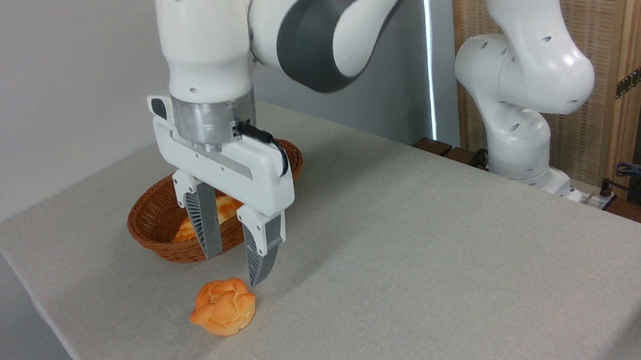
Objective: Put bread into the basket
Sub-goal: 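Lower the gripper onto the orange roll and close the fingers on it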
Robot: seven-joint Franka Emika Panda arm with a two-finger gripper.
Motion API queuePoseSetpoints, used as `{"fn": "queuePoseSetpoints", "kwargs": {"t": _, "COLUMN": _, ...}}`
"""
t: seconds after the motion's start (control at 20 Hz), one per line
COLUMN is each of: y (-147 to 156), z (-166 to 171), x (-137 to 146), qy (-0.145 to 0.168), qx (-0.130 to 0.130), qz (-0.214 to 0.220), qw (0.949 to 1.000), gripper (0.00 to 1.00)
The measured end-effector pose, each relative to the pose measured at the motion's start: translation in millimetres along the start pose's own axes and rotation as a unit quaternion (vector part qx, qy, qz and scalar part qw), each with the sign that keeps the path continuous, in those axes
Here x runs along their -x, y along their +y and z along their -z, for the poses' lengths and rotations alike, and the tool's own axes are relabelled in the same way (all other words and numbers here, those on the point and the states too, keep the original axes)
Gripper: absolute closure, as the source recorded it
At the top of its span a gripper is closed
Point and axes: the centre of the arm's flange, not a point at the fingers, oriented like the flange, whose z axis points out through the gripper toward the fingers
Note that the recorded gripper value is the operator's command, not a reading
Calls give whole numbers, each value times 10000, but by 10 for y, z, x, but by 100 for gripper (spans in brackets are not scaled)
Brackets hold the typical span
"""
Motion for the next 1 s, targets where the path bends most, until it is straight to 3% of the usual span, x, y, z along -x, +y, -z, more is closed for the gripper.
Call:
{"fn": "queuePoseSetpoints", "kwargs": {"t": 0.55, "y": 81, "z": -503, "x": -78, "qy": 524, "qx": 64, "qz": 274, "qw": 9982, "gripper": 0}}
{"fn": "queuePoseSetpoints", "kwargs": {"t": 1.0, "y": 169, "z": -714, "x": -47, "qy": 371, "qx": 184, "qz": 252, "qw": 9988, "gripper": 0}}
